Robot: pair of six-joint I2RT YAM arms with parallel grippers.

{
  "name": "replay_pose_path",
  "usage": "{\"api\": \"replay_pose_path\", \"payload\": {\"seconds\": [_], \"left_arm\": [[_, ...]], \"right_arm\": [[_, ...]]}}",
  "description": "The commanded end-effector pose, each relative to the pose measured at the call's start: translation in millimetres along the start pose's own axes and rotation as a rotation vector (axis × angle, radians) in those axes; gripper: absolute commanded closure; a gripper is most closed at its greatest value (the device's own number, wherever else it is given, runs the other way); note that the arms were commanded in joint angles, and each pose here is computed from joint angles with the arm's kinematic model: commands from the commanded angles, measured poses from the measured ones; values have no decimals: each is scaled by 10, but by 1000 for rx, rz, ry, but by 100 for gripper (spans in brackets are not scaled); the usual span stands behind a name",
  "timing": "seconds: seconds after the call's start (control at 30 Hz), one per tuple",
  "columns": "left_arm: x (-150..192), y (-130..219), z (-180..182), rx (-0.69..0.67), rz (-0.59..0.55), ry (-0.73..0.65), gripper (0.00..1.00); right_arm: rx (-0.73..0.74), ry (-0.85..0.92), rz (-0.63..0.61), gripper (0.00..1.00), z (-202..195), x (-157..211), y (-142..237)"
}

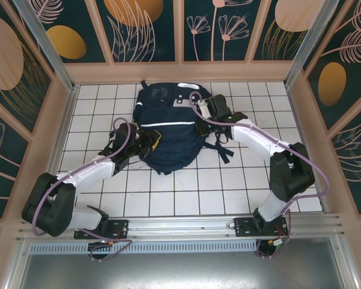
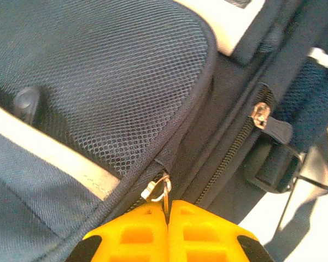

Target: Pack the student bag

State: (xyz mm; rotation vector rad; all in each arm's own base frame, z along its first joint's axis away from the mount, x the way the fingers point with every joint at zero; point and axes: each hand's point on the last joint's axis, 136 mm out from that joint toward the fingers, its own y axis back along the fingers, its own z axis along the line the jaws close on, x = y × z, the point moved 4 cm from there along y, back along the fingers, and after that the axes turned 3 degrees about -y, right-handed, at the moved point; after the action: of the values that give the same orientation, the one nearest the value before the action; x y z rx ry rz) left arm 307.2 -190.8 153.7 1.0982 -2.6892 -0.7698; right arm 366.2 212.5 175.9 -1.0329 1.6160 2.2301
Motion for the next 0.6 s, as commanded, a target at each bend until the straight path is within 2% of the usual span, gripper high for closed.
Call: {"api": "replay_pose_path", "payload": {"seconds": [0.0, 0.07, 0.13, 0.17, 0.2, 0.27, 0.3, 0.37, 0.47, 0.57], "left_arm": [[-41, 88, 44, -75, -12, -68, 38], [-57, 165, -30, -80, -26, -105, 30], [-82, 241, -130, -70, -45, -173, 28], [-111, 289, -175, -75, -66, -206, 25], [-145, 335, -202, -90, -88, -233, 23], [-268, 456, -273, -137, -158, -305, 18], [-332, 518, -306, -160, -197, -342, 16], [-463, 657, -380, -201, -288, -417, 11], [-668, 923, -419, -280, -469, -527, 3], [-871, 1239, -343, -375, -695, -590, 1]], "right_arm": [[177, -107, -142, 96, -455, -275, 311], [188, -135, -147, 96, -544, -209, 385], [196, -166, -150, 92, -622, -175, 440], [205, -196, -145, 80, -665, -168, 468], [208, -220, -143, 63, -690, -177, 504], [214, -250, -160, 41, -711, -204, 604], [214, -253, -184, 25, -708, -229, 671], [219, -277, -249, 11, -727, -291, 823], [272, -335, -352, 4, -868, -343, 1060], [400, -389, -448, 1, -1110, -282, 1248]]}}
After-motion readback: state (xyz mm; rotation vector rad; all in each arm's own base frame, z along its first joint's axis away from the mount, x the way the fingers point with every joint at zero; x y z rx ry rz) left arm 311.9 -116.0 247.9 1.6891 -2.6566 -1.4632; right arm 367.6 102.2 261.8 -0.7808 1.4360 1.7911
